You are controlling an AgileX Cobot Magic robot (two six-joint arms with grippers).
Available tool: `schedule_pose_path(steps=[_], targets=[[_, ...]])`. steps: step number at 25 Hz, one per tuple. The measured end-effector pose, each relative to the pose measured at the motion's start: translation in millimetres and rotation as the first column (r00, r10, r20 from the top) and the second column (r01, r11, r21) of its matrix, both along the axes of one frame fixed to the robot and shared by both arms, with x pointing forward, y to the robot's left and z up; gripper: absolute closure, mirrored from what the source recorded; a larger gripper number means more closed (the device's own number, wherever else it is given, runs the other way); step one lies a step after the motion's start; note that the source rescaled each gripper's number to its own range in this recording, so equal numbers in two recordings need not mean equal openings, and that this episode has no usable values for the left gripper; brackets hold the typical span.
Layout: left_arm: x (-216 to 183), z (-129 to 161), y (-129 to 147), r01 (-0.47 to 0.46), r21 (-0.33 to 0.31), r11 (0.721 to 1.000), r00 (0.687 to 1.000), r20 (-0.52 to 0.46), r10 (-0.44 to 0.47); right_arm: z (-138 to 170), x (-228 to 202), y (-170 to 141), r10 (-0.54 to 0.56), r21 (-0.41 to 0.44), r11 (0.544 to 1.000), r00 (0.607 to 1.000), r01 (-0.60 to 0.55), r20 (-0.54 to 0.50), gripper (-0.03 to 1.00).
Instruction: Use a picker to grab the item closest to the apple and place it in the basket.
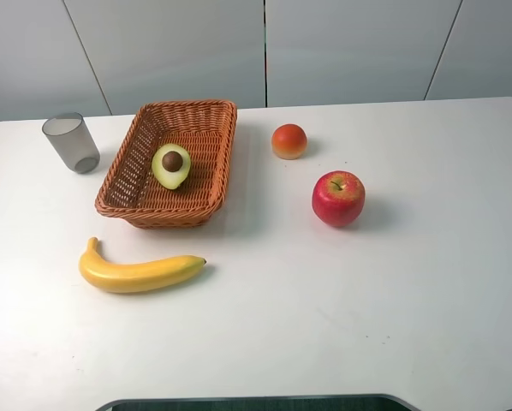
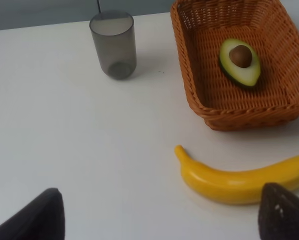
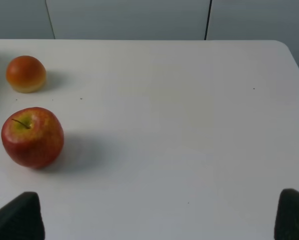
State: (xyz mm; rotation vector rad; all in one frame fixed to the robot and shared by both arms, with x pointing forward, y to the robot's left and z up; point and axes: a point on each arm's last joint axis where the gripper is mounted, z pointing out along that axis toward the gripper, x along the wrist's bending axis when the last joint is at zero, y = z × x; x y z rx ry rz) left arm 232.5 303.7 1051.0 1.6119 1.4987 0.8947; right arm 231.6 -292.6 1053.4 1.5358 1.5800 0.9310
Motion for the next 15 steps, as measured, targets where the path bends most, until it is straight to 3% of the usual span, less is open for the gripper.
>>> schedule_pose_path(steps=[8, 15], targets=[[0.0, 0.0, 0.0, 0.000, 0.000, 1.000, 1.000, 0.000, 0.000, 0.0, -0.5, -0.5, 0.072, 0.000, 0.997, 0.997, -0.072, 0.000, -0.03], [0.0, 0.0, 0.0, 0.000, 0.000, 1.000, 1.000, 0.000, 0.000, 0.0, 0.0, 0.0, -0.008, 0.006, 1.000, 1.000, 0.008, 0.000, -0.03]])
